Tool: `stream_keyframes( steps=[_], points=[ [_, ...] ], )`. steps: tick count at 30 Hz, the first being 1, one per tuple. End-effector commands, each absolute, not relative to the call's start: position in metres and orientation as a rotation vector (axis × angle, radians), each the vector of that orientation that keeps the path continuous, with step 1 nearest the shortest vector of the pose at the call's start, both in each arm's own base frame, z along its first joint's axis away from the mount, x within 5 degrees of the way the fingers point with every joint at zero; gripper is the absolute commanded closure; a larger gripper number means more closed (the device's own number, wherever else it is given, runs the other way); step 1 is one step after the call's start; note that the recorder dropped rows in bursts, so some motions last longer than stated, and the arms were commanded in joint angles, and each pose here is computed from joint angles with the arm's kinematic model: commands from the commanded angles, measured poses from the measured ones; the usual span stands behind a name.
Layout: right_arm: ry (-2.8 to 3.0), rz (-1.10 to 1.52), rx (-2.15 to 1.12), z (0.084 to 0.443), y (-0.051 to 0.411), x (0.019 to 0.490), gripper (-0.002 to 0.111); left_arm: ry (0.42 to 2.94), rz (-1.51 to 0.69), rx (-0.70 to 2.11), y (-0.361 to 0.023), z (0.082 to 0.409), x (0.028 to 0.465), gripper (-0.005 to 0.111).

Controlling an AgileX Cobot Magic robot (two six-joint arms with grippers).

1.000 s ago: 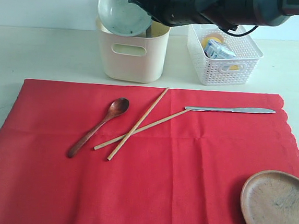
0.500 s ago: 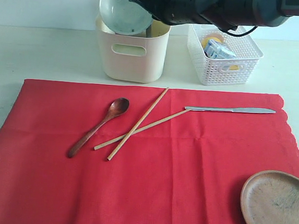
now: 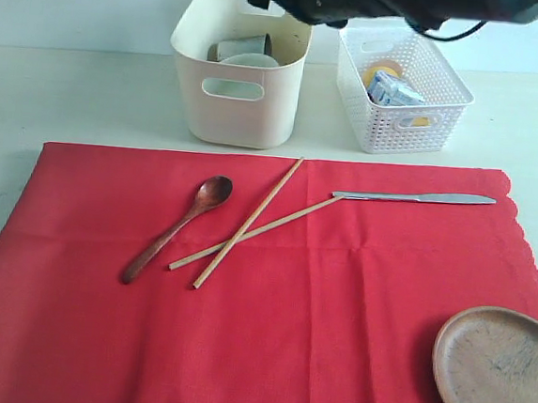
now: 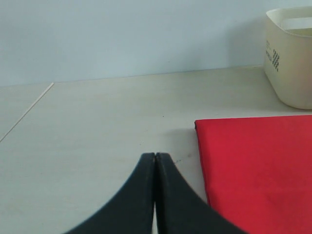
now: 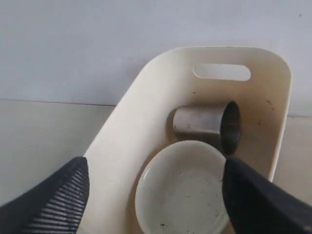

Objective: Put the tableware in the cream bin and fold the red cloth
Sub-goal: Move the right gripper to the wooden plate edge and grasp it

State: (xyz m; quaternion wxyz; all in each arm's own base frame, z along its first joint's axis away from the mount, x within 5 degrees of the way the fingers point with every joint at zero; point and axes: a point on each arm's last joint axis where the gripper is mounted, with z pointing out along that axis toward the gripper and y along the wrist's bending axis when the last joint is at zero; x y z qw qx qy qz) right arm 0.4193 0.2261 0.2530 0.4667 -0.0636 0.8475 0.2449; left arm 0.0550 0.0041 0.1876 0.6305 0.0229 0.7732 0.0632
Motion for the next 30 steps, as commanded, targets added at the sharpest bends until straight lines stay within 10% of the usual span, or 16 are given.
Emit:
stream_keyframes(
  steps=[1, 13, 19, 30],
  points=[
    [2.06, 0.505, -0.352, 0.306, 0.199, 0.401, 0.039, 1.758, 0.139, 0.053, 0.004, 0.188, 0.055, 0.105],
    [2.327, 0.211, -0.515, 0.368, 0.118, 0.313, 0.083, 1.758, 0.139, 0.053, 0.004, 0.188, 0.055, 0.105],
    [2.464, 0.136, -0.496, 0.325, 0.09, 0.25, 0.108, 1.758, 0.139, 0.053, 0.004, 0.188, 0.055, 0.105],
    [2.849, -0.064, -0.258, 0.23, 0.031, 0.229, 0.108, 1.758, 0.139, 0.053, 0.004, 0.188, 0.055, 0.105]
  ],
)
